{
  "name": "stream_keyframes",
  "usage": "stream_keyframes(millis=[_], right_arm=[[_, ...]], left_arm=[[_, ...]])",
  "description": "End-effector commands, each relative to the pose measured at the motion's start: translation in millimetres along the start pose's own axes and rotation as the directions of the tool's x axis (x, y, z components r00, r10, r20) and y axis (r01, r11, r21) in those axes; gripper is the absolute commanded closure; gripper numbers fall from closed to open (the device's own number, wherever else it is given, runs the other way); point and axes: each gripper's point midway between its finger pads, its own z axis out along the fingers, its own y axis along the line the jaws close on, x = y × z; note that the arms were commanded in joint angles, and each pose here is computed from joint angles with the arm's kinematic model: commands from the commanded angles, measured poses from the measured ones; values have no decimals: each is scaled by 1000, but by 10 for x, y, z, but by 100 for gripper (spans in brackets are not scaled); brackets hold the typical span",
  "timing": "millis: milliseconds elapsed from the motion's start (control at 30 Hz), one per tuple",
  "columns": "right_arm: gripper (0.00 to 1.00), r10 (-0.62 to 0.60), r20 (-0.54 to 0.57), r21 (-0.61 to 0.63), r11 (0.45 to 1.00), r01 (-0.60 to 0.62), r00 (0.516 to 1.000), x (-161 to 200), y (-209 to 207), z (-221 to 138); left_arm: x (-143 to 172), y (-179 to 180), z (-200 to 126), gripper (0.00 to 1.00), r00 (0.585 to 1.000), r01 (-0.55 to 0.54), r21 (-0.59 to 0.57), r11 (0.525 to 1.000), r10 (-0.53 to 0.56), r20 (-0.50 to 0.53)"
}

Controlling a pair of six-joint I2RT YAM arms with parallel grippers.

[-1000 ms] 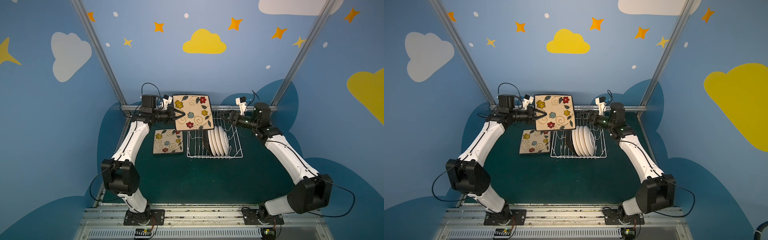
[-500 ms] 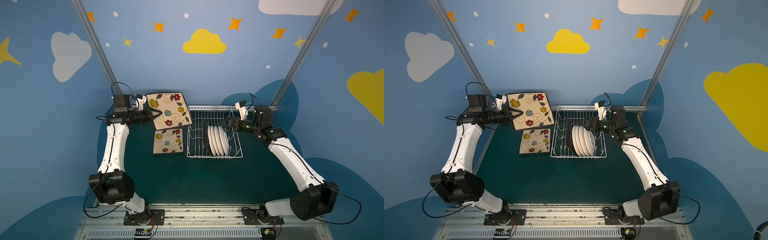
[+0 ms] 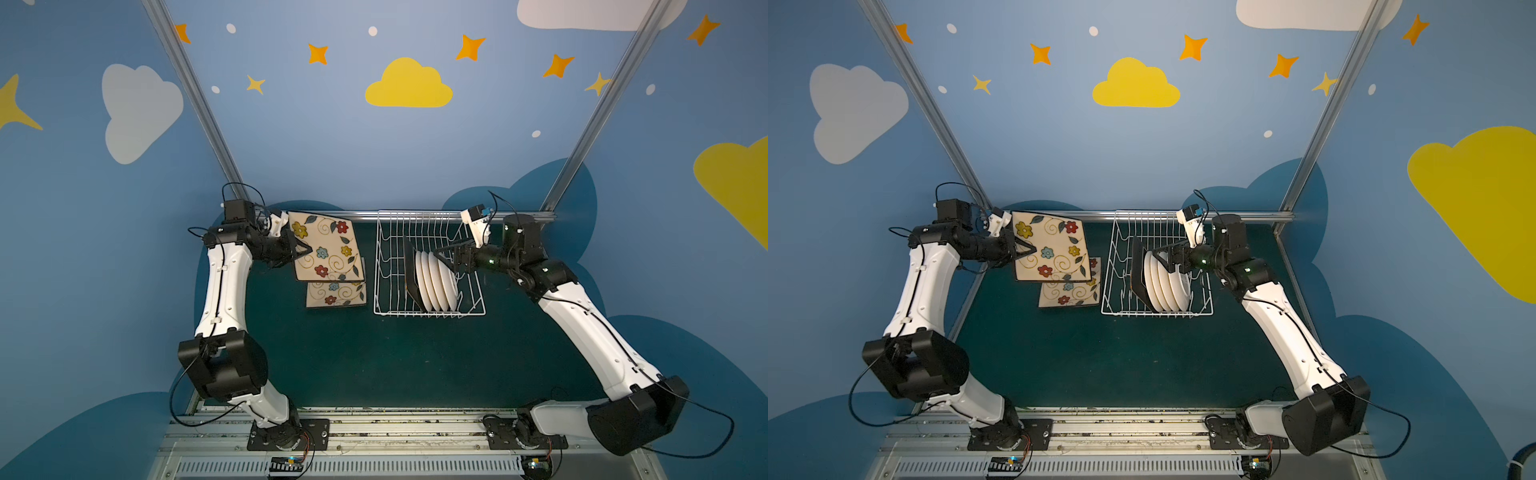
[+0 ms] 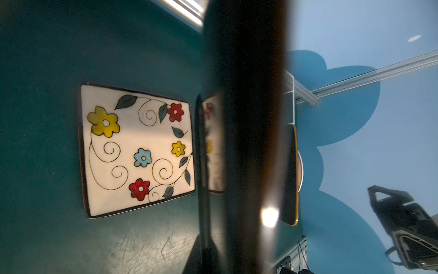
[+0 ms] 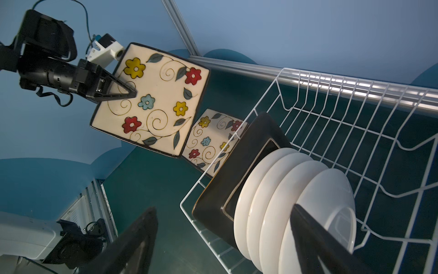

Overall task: Unload the plates from the dish rack
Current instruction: Place the plate on the plate.

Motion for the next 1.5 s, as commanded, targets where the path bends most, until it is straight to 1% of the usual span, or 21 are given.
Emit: stream_keyframes(millis=[0,167,333,567,700,867,1067,1333,1467], right_arm=[[13,-36,6,16,999,35,999,13,-4,-17],[13,-37,7,24,999,36,999,12,-4,-19],[13,-40,4,31,999,40,999,28,3,-32],[12,-36,10,47,998,35,999,35,-14,-48],[12,-30,9,44,999,30,1000,44,-23,-17],[12,-25,13,35,999,24,1000,18,-11,8],[12,-22,10,37,999,22,1000,28,-9,13],[12,-17,2,36,999,17,1000,56,-3,18],[12,-19,0,39,999,19,1000,57,5,5]], left_arm=[[-157,-157,-100,97,990,-131,54,990,128,52],[-198,41,104,97,995,-102,58,993,101,23],[-241,178,308,97,997,-79,91,993,80,-7],[-203,399,542,97,994,-90,89,992,95,-54],[-188,451,682,97,993,-81,138,987,93,-79],[-207,525,812,97,992,-68,172,983,85,-96],[-189,670,993,97,988,-29,186,982,56,-143],[-174,748,1154,97,985,15,230,973,24,-169],[-149,799,1214,97,984,30,233,972,12,-177]])
